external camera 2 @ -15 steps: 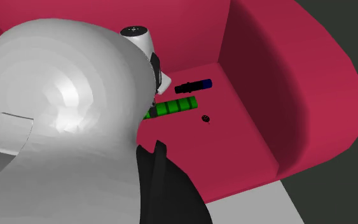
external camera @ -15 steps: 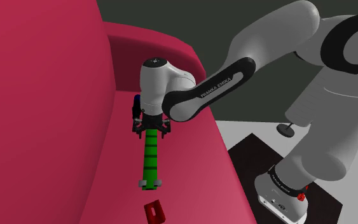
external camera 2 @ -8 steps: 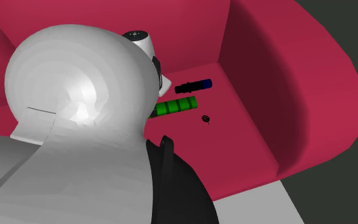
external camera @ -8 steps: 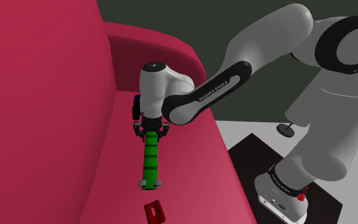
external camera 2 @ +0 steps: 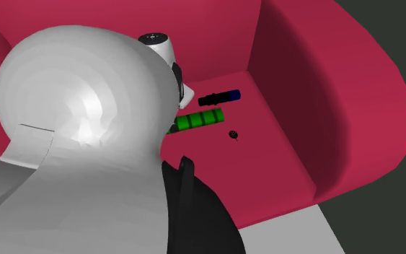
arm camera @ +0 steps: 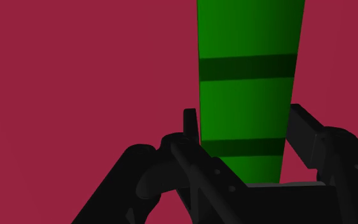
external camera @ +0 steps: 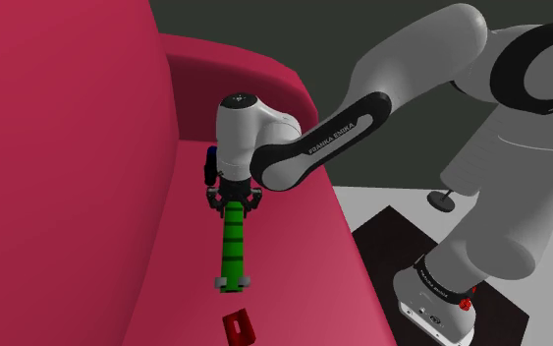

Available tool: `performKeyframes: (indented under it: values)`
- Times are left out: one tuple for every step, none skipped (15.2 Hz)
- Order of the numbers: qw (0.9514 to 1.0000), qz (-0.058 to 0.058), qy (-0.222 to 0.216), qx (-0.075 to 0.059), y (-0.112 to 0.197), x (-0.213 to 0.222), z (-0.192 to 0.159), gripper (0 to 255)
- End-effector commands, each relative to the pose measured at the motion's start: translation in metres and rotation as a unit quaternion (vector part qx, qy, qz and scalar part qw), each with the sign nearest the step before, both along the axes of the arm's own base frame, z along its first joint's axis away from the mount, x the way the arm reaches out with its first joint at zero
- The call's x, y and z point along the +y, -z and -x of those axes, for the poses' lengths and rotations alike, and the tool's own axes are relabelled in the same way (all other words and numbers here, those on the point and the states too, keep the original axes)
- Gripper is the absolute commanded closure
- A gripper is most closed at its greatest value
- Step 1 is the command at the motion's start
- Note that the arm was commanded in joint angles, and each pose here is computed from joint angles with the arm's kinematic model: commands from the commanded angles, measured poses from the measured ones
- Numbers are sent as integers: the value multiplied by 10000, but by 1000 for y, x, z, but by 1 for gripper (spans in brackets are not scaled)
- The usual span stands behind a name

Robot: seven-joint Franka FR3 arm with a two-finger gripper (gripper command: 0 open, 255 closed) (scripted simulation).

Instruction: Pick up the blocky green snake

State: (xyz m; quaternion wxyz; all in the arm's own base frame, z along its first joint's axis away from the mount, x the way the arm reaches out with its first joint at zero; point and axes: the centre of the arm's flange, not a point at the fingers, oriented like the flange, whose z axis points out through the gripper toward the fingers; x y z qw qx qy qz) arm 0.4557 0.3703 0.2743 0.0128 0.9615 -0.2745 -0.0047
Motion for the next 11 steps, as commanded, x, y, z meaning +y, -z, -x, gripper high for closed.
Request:
performKeyframes:
  values:
    - [10000, -1, -1, 0, -10, 1, 0, 255]
    - [10000, -1, -1, 0, -15, 1, 0, 255]
    - [10000, -1, -1, 0, -20, 1, 0, 255]
    - [10000, -1, -1, 0, -26, 1, 0, 255]
    - [10000, -1, -1, 0, -31, 1, 0, 255]
    - [10000, -1, -1, 0, -36, 1, 0, 255]
    - [10000, -1, -1, 0, -41, 1, 0, 255]
    - [10000, -1, -1, 0, -47, 1, 0, 255]
    - [10000, -1, -1, 0, -52, 1, 0, 255]
    - [10000, -1, -1, 0, -57, 1, 0, 255]
    - [10000, -1, -1, 0, -63, 1, 0, 255]
